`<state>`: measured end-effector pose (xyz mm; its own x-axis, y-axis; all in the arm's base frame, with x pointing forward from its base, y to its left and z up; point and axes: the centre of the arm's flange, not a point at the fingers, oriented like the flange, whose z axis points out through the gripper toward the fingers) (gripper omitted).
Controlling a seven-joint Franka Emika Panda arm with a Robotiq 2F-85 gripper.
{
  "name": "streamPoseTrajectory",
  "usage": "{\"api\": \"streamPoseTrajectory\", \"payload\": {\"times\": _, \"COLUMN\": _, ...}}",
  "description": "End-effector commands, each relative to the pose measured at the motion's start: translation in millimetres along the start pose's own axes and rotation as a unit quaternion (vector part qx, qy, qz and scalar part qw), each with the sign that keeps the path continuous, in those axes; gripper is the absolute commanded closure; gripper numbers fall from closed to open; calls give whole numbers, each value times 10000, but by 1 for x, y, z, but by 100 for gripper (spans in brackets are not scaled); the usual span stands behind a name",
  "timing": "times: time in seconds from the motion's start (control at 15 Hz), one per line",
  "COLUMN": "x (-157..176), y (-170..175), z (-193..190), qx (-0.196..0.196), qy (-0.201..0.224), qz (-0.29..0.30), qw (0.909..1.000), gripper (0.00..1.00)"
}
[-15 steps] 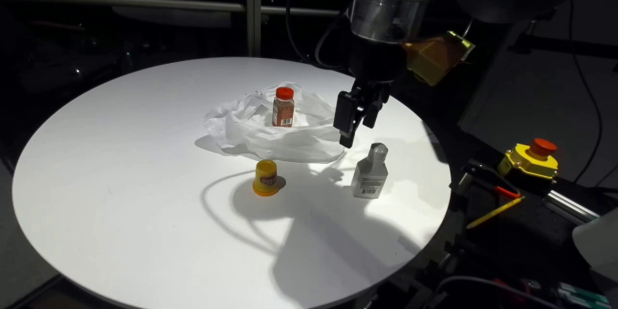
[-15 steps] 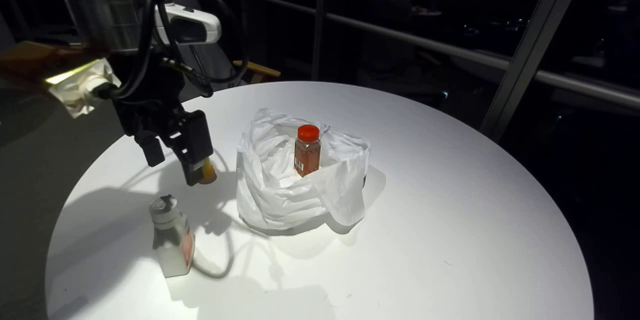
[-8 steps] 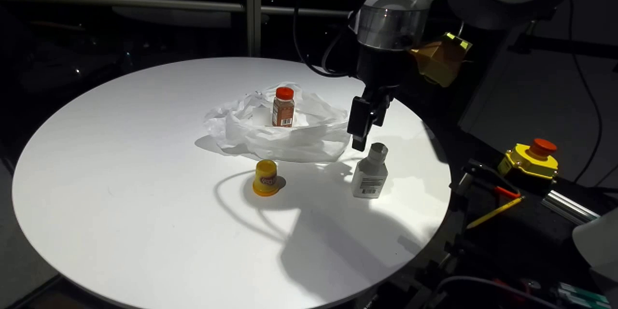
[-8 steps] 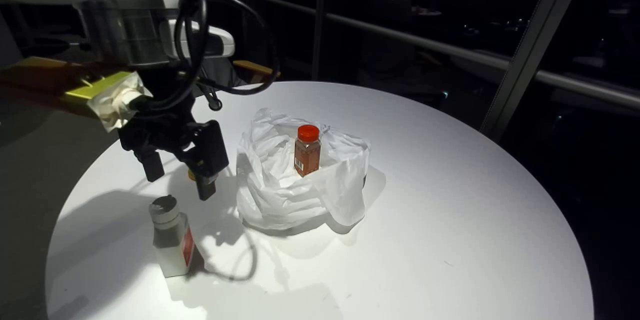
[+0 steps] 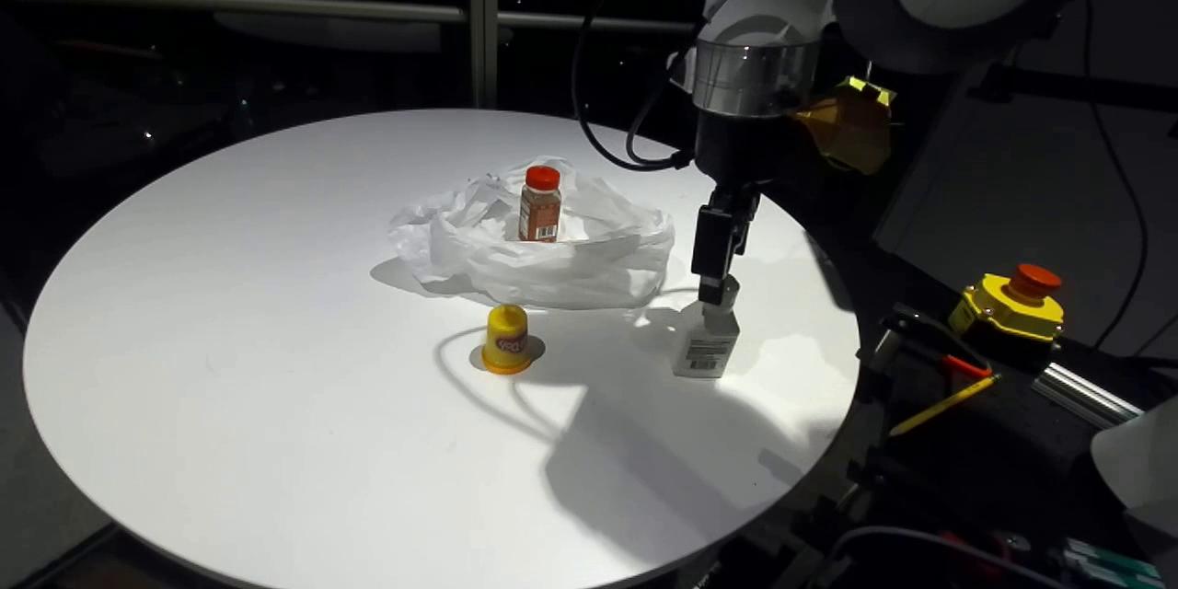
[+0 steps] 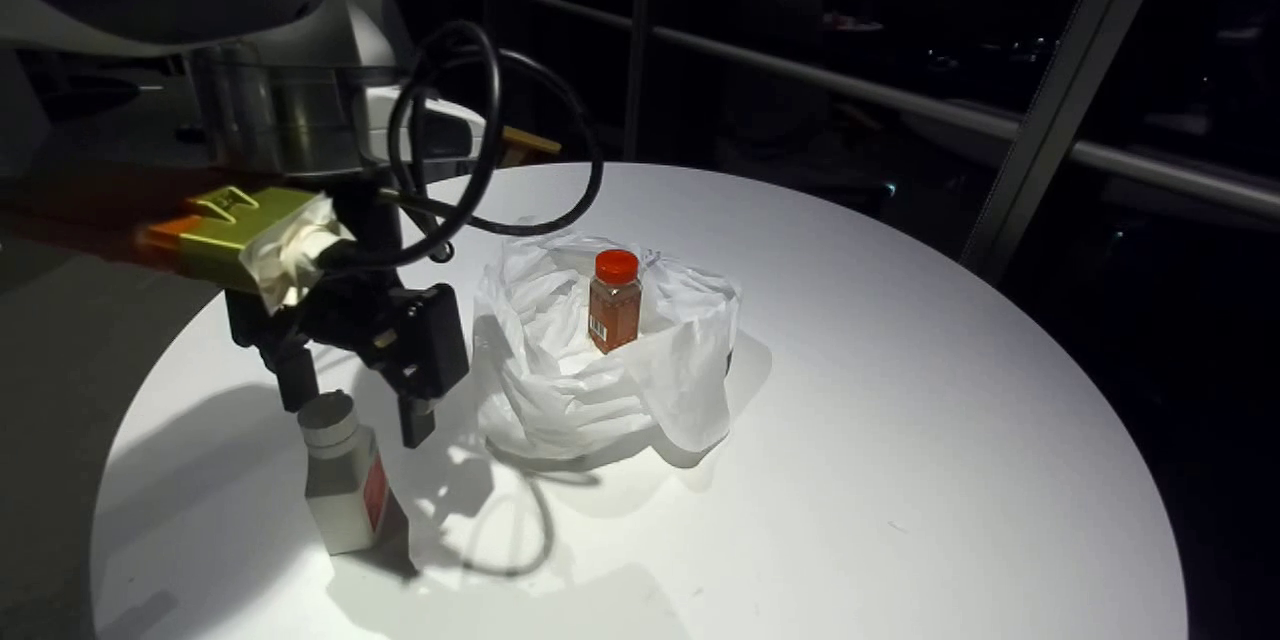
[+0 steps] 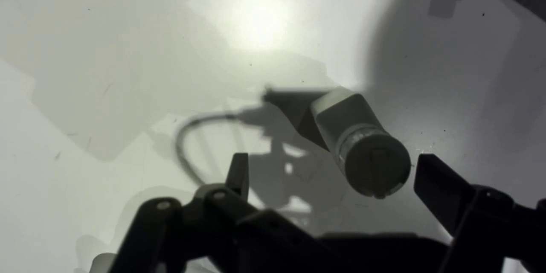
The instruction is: Place the three containers inside the white plastic, pull up the plastic bag
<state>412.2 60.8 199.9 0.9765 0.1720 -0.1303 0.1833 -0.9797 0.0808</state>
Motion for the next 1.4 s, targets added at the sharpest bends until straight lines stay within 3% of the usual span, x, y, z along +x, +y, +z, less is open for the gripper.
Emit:
{"api": "streamPoseTrajectory", "payload": {"times": 0.0, "x": -2, "y": 5, "z": -3, "qx": 115, "qy": -139, "qz": -195, "qw": 9996, "gripper": 0}}
{"api": "streamPoseTrajectory", "payload": {"times": 0.07, "x": -2, "y": 5, "z": -2, "qx": 151, "qy": -159, "qz": -239, "qw": 9995, "gripper": 8}}
{"api": "streamPoseTrajectory", "payload": {"times": 0.13, "x": -3, "y": 4, "z": -2, "qx": 193, "qy": -166, "qz": -276, "qw": 9993, "gripper": 27}}
{"api": "streamPoseTrajectory", "payload": {"times": 0.6, "x": -1, "y": 1, "z": -7, "qx": 593, "qy": -94, "qz": -488, "qw": 9970, "gripper": 80}}
{"api": "streamPoseTrajectory", "payload": {"times": 0.67, "x": 0, "y": 3, "z": -11, "qx": 577, "qy": -60, "qz": -424, "qw": 9974, "gripper": 83}}
{"api": "streamPoseTrajectory", "payload": {"times": 0.8, "x": 4, "y": 11, "z": -30, "qx": 269, "qy": 46, "qz": -138, "qw": 9995, "gripper": 80}}
{"api": "streamPoseTrajectory", "payload": {"times": 1.0, "x": 15, "y": 23, "z": -86, "qx": 109, "qy": 517, "qz": 168, "qw": 9985, "gripper": 80}}
{"api": "streamPoseTrajectory", "payload": {"times": 1.2, "x": 38, "y": 28, "z": -144, "qx": 73, "qy": 1123, "qz": 499, "qw": 9924, "gripper": 80}}
{"api": "streamPoseTrajectory", "payload": {"times": 1.33, "x": 63, "y": 29, "z": -163, "qx": 86, "qy": 1537, "qz": 872, "qw": 9842, "gripper": 81}}
